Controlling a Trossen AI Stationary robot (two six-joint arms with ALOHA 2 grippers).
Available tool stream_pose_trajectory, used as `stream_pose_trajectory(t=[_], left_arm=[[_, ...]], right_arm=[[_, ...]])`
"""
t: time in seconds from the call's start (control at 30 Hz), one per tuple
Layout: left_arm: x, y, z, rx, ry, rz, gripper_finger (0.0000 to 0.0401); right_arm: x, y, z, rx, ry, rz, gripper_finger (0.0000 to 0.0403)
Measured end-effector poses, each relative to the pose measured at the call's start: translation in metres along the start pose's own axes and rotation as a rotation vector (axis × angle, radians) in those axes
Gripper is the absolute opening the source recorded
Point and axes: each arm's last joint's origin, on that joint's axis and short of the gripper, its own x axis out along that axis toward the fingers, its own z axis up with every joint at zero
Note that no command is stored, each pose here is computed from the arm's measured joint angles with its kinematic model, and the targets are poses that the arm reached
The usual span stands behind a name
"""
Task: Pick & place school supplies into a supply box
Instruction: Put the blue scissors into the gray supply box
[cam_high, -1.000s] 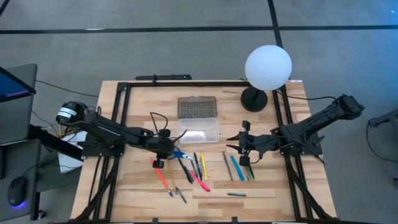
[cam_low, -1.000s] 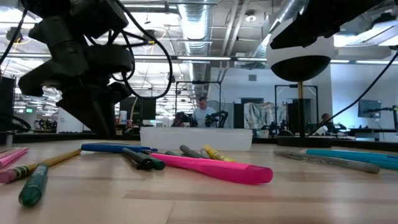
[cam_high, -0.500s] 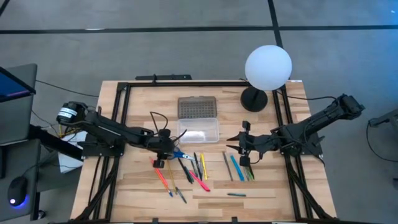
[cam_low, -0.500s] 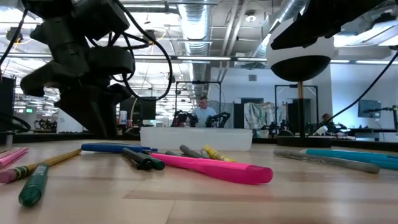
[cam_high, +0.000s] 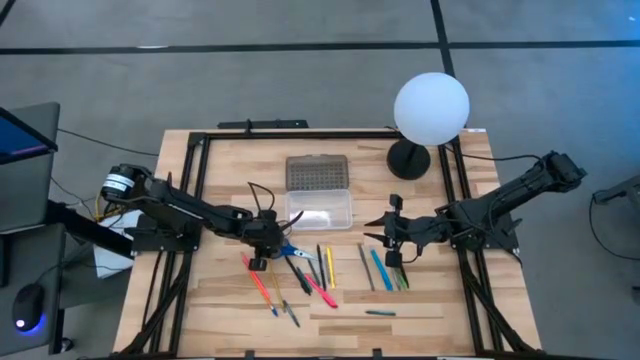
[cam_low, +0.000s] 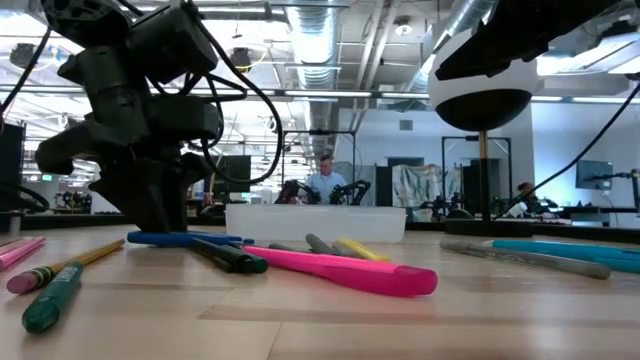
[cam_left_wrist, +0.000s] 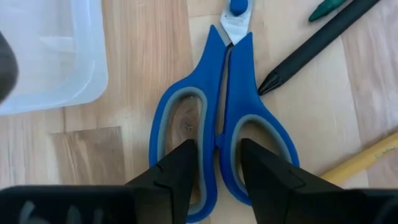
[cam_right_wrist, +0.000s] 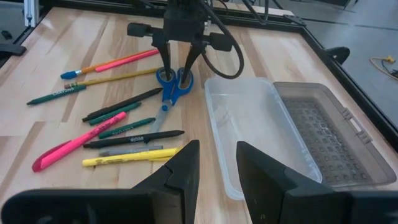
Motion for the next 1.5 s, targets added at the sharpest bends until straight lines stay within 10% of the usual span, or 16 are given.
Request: stream_pose_trajectory(t=[1.5], left_arm=[[-0.043, -0.022, 0.049, 0.101, 0.157, 0.149, 0.0074]], right_arm=[[0.000, -0.001, -0.007, -0.008, 0.067, -0.007, 0.0102]])
